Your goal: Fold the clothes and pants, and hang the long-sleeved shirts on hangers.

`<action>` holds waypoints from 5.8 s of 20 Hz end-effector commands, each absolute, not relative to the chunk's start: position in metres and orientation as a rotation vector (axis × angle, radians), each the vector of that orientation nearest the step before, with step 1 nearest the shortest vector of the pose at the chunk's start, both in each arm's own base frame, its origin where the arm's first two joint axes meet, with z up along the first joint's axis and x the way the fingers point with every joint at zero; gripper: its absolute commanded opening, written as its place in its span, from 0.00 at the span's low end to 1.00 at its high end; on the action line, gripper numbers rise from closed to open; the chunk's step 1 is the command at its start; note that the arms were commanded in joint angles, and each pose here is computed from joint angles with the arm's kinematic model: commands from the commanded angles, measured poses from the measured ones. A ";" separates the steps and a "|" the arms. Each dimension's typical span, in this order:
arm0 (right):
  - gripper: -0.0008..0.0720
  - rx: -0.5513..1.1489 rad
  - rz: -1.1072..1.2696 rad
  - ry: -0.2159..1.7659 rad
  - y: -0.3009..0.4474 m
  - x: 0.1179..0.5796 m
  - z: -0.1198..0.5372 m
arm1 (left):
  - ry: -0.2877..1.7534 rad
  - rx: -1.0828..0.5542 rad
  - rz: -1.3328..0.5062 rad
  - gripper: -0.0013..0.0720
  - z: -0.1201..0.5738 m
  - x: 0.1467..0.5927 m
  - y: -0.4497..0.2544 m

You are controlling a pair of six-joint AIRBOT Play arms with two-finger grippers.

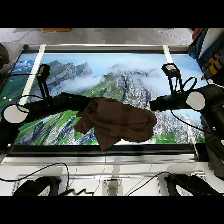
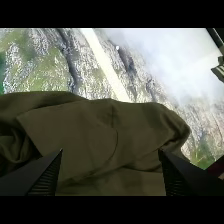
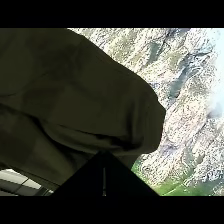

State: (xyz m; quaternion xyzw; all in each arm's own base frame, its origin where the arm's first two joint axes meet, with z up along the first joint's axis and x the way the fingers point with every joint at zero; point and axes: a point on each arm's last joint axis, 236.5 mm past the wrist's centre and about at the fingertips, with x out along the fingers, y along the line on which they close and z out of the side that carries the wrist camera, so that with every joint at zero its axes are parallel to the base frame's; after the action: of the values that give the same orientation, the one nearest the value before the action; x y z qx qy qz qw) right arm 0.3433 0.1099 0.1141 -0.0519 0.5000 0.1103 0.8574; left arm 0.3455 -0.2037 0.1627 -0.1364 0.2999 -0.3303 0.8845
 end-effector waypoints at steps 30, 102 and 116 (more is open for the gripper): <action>0.07 0.659 0.542 1.258 0.218 0.212 -0.022 | 0.805 0.230 -0.536 0.97 0.107 0.320 -0.129; 0.03 0.022 0.140 1.379 -0.032 0.280 0.085 | 1.492 -0.621 -0.235 0.80 -0.107 0.304 -0.157; 0.03 0.212 0.279 1.012 0.020 0.350 0.130 | 0.849 -0.432 -0.379 0.05 0.106 0.419 -0.097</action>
State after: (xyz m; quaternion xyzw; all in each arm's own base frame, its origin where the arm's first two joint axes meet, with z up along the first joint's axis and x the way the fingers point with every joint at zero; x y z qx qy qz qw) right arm 0.3206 -0.0055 0.1031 0.0519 0.5560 0.1000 0.8235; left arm 0.3923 -0.1276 0.0058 -0.2372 0.5203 -0.1693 0.8027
